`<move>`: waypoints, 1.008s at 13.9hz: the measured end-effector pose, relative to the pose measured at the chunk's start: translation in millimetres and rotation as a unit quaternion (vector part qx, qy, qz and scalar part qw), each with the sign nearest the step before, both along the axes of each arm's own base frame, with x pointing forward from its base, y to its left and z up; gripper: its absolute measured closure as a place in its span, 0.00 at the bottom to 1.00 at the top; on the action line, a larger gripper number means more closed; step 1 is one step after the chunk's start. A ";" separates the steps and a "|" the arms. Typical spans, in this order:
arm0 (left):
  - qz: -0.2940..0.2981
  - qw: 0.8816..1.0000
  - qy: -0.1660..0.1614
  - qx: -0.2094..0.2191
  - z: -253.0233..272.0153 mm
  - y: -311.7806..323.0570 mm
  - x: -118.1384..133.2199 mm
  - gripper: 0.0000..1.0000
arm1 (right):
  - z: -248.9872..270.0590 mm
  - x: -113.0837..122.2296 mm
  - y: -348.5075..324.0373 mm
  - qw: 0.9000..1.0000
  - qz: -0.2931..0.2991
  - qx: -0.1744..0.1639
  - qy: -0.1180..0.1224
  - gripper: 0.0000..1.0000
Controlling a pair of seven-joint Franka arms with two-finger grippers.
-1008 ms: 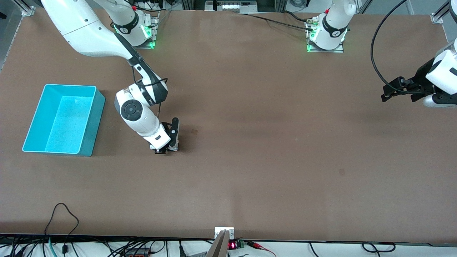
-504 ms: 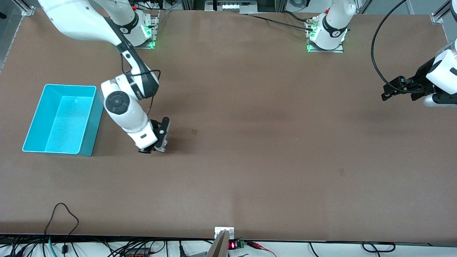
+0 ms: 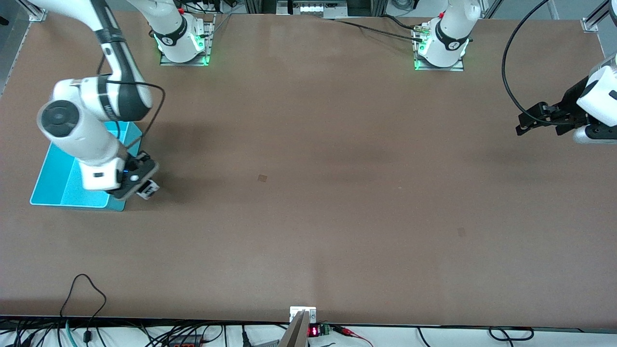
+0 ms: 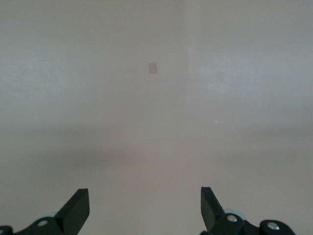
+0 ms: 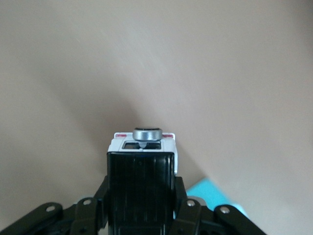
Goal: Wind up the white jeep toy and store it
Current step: 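Carry the jeep with the right gripper and lower it into the bin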
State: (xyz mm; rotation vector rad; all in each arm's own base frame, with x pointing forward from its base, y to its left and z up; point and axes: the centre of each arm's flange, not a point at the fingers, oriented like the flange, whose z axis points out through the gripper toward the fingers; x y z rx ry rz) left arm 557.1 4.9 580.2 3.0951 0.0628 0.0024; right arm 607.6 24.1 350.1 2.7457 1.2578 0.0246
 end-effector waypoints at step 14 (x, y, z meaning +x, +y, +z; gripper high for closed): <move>0.000 1.000 0.002 0.000 0.7 0.0 -1.3 0.00 | -66.0 -70.9 -192.2 0.936 -0.350 -0.005 0.030 0.48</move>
